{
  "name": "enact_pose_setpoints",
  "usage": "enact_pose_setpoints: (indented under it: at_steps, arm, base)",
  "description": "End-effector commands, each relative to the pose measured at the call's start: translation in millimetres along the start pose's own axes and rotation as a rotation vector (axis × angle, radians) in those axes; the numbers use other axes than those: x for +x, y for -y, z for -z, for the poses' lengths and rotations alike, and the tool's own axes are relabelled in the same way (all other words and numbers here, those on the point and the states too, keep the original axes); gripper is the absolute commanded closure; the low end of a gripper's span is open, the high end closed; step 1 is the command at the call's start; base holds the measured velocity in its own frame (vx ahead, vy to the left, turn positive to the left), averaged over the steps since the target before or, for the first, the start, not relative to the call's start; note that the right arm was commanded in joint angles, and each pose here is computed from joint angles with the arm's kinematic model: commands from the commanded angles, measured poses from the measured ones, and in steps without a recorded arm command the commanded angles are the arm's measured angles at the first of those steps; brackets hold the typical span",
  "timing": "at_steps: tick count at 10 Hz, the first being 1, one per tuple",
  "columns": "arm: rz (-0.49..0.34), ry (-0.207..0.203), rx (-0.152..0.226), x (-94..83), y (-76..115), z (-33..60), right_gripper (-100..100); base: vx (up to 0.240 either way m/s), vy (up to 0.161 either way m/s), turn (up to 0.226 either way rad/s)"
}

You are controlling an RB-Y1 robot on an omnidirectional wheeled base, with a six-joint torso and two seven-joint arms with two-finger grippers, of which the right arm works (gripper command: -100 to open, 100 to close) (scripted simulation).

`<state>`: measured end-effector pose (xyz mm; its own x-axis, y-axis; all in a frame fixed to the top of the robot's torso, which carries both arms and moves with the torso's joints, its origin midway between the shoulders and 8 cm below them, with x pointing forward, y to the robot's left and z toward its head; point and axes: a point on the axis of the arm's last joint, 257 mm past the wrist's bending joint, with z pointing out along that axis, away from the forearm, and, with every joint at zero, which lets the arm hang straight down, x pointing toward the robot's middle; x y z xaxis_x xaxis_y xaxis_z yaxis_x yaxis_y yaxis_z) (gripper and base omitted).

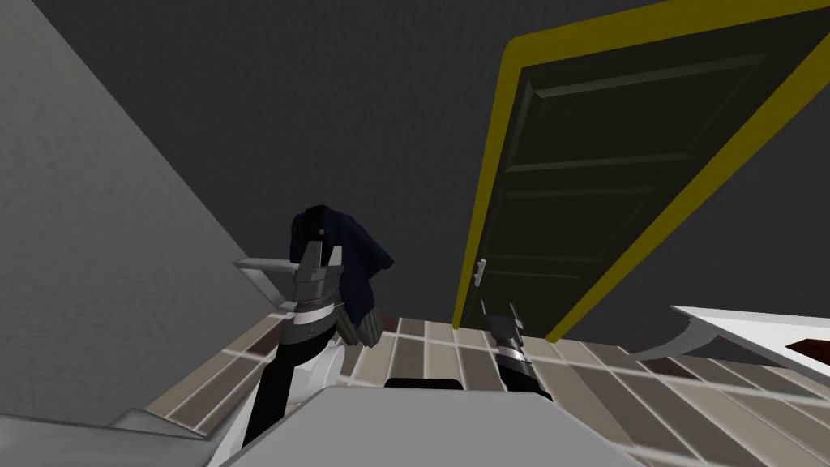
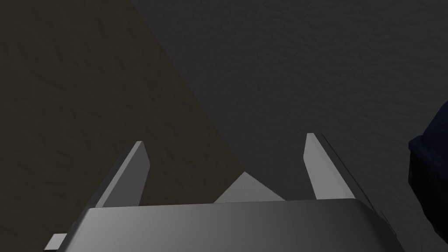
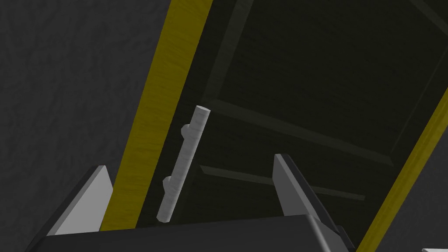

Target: Pull the door open

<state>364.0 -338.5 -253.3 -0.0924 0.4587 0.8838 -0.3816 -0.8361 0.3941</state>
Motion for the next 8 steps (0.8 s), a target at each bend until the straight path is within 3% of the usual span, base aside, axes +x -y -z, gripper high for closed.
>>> enact_pose_setpoints:
  at_steps: [1,8]
  arm:
    - [-0.043,0.025,-0.006,-13.7,-1.2,4.7,-100]
    - [-0.187,0.126,-0.039,-62.1,-5.3,31.1,-100]
  base:
    - [0.024,-0.103,0.205]
    - [0.035,-0.105,0.194]
